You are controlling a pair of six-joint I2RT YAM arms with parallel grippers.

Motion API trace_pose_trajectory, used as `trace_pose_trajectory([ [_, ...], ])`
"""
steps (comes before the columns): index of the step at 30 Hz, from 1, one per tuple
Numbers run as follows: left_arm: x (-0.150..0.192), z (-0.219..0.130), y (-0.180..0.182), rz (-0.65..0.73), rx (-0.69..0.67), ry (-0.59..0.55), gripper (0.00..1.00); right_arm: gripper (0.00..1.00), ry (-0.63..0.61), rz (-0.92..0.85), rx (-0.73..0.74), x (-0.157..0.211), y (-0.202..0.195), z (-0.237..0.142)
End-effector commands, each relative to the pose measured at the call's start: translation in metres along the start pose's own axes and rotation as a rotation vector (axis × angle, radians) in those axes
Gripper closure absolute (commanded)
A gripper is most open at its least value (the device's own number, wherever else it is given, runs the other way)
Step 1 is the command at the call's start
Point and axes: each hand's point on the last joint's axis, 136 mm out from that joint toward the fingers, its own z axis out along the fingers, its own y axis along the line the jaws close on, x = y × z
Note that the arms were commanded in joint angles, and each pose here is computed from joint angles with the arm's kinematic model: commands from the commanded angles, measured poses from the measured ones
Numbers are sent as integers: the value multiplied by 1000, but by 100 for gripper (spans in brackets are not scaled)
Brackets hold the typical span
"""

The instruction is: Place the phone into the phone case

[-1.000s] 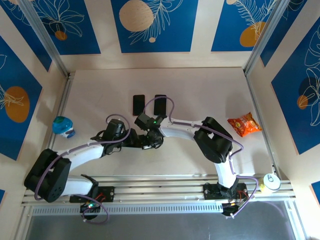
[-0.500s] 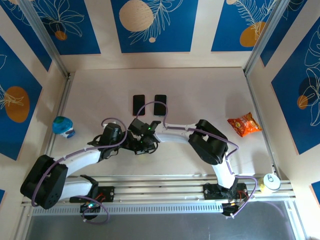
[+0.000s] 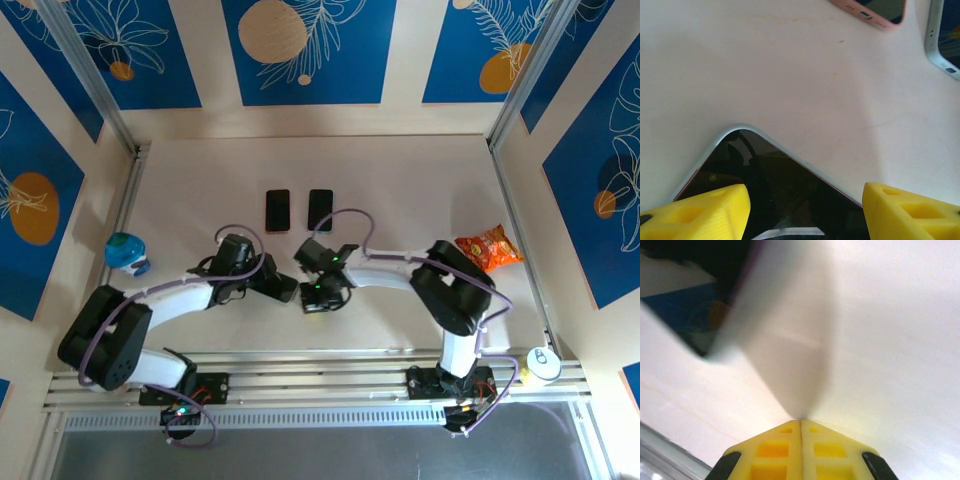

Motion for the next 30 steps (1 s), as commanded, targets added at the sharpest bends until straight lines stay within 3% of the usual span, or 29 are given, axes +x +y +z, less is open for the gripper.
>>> trace_pose_trajectory([
  [1,26,17,-17,18,25,135,36,100,-44,106,40,-2,-32,-48],
  [8,17,43,-82,105,95,173,37,100,-196,134,-30,-28,-47,-100],
  [19,39,82,-172,220,203,238,37,100,-221,175,-34,-29,-67,-95],
  [24,38,84,-191,201,257,226,37,100,-210,183,-21,-25,-75,-84],
  [30,24,63,-186,190,257,163,37,100,-214,203,-11,-26,-81,-71],
])
